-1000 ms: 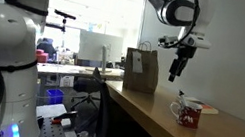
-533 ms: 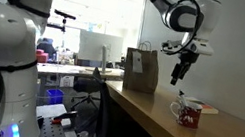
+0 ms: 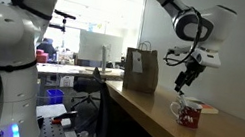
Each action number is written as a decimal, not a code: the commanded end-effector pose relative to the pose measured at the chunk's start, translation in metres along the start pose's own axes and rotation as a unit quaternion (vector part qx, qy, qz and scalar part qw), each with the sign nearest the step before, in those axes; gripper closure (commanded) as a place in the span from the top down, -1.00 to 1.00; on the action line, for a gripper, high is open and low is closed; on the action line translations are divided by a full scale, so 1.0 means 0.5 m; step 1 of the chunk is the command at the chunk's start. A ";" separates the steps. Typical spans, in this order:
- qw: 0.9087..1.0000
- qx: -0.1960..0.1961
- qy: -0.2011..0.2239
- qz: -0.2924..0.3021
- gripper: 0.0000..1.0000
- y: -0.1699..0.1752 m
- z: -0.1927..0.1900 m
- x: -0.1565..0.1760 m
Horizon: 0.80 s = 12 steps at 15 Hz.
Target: Remove the marker from the cup and place it on the table
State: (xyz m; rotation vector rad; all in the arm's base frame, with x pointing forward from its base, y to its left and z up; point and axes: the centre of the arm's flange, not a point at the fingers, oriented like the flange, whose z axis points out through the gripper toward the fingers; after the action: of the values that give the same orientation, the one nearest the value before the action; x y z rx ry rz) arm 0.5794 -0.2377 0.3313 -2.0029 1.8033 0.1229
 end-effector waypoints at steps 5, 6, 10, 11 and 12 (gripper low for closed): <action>0.996 0.009 -0.035 0.077 1.00 -0.018 0.048 0.059; 0.996 0.012 -0.041 0.080 1.00 -0.020 0.055 0.064; 0.993 0.024 -0.075 0.090 0.93 -0.036 0.076 0.071; 0.992 0.020 -0.080 0.094 0.86 -0.039 0.080 0.073; 0.991 0.013 -0.084 0.099 0.86 -0.039 0.084 0.074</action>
State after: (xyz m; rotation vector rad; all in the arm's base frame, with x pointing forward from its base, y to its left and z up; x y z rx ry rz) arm 0.6030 -0.2512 0.2866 -1.7843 1.8808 0.2427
